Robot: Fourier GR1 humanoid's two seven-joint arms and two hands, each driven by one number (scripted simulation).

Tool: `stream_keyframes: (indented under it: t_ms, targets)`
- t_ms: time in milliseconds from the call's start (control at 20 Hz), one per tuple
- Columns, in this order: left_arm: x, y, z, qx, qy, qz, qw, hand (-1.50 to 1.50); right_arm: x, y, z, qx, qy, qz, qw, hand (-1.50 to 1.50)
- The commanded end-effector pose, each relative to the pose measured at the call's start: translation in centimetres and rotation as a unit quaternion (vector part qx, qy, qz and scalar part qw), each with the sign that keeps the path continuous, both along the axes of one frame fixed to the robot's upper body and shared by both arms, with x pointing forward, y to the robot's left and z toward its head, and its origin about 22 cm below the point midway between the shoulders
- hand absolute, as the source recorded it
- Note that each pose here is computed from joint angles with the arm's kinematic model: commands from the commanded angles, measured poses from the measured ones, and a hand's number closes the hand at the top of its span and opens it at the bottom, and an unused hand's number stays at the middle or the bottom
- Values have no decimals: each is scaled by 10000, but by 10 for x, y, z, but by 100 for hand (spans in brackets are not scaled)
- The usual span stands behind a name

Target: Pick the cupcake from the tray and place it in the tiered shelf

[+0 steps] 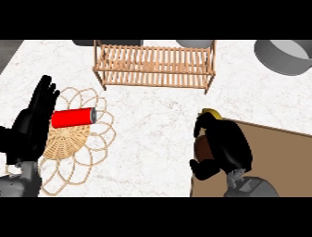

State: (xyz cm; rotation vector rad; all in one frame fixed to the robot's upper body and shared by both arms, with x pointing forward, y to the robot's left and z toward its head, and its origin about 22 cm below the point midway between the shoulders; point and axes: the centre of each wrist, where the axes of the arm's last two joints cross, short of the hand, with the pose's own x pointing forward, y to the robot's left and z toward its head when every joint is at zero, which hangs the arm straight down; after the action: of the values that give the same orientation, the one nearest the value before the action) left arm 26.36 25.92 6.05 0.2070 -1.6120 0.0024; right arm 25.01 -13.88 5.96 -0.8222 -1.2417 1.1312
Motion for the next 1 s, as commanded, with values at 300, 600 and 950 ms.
stream_keyframes:
  t_ms: [300, 600, 950]
  targets:
    - [5, -11, -6, 28, 68, -48, 10000, 0, -26, 74, 92, 1804, -1359, -1353, 9647, 150]
    - [0, 4, -14, -94, 94, 50, 9999, 0, -32, 114, 138, 1508, -1804, -1959, 9520, 150]
    - [-1, 1, -16, 39, 22, 27, 10000, 0, 11, 130, 170, 1641, -1974, -2320, 9382, 150]
